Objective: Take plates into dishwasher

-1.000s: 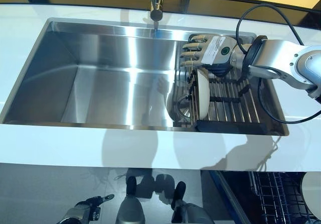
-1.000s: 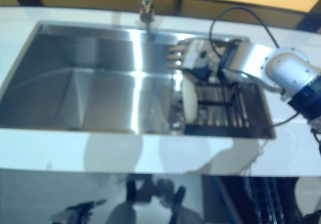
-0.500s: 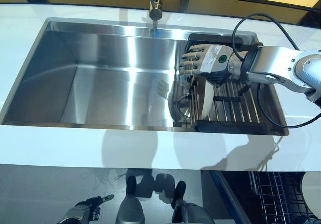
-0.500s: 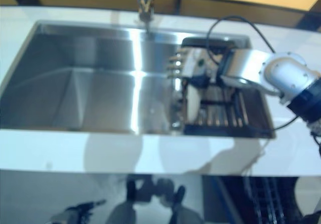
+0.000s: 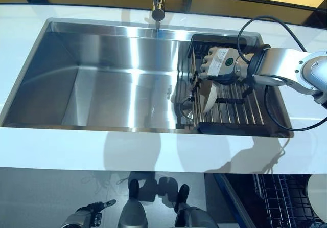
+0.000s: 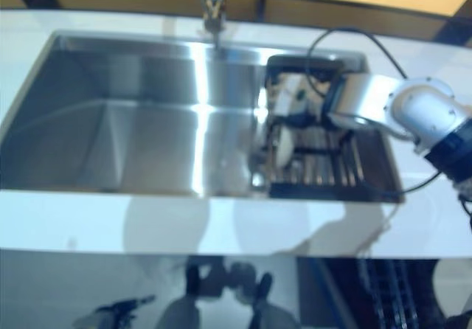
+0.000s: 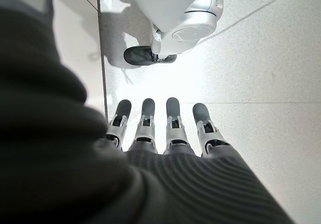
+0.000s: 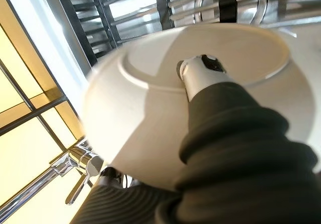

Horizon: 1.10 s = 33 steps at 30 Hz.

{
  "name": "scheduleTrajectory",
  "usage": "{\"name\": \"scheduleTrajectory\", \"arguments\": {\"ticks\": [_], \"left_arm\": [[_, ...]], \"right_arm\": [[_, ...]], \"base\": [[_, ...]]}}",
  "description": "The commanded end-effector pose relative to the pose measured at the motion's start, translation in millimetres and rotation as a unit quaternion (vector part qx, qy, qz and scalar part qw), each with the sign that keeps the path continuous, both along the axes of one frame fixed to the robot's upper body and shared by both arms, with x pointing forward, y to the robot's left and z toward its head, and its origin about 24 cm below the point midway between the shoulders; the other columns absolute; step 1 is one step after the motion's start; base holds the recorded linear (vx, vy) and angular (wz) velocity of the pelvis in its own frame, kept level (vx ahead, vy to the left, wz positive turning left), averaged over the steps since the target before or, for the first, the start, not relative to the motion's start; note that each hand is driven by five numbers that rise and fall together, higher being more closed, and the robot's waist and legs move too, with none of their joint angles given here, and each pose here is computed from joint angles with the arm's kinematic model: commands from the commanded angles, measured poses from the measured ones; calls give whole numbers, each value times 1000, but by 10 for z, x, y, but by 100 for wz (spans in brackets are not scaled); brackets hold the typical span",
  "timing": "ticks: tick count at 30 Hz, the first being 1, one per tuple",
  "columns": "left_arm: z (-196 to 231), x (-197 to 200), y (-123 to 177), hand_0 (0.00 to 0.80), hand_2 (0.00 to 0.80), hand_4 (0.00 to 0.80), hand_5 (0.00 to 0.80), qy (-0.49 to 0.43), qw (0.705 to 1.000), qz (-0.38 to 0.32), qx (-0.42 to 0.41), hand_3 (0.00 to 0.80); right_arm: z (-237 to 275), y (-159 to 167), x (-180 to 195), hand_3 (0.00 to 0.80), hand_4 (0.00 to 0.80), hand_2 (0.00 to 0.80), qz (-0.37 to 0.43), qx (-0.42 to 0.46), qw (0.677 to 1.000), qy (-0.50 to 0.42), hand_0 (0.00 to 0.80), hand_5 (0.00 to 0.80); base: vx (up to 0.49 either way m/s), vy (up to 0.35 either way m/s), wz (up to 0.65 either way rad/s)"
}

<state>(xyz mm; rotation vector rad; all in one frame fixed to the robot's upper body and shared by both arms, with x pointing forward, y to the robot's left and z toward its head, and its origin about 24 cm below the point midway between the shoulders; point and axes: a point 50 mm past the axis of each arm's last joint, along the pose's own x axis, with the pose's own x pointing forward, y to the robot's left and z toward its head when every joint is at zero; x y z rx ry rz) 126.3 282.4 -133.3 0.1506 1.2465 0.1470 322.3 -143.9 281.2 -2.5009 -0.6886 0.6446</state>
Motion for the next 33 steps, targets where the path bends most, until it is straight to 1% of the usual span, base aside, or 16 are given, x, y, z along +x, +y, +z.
{"name": "scheduleTrajectory", "arguments": {"ticks": [1,10,21,23,25,27,29,32,33], "left_arm": [[62,-43,179,0,0,0,0,2,1000,-5,23,0],[50,-75,177,0,0,0,0,8,1000,-8,18,0],[25,-143,170,0,0,0,0,16,999,-23,23,0],[16,-150,153,0,0,0,0,17,999,-27,24,0],[9,-174,154,0,0,0,0,19,999,-31,24,0],[-1,-200,150,0,0,0,0,22,999,-33,25,0],[-15,-239,147,0,0,0,0,28,999,-37,24,0],[-35,-307,146,0,0,0,0,33,998,-44,23,0],[-39,-319,145,0,0,0,0,34,998,-45,22,0]], "right_arm": [[76,-66,-42,800,800,800,10,-1,1000,-22,800,800],[159,-218,37,800,800,800,-18,1,998,-53,800,800],[475,-573,130,800,800,800,-69,60,987,-136,800,800],[542,-637,132,800,800,800,-77,79,982,-151,800,800],[634,-737,114,800,800,800,-91,129,973,-168,800,800],[677,-782,95,800,800,800,-98,152,968,-174,800,800],[729,-862,69,800,800,800,-113,211,956,-172,800,800],[783,-993,32,800,800,800,-135,260,938,-184,800,800],[790,-1023,26,800,800,800,-141,264,936,-187,800,800]], "base": [[0,0,0],[0,-1,-1],[18,1,-5],[30,4,-12],[44,4,-7],[43,11,-22],[60,22,-24],[70,30,-19],[49,27,-25]]}}
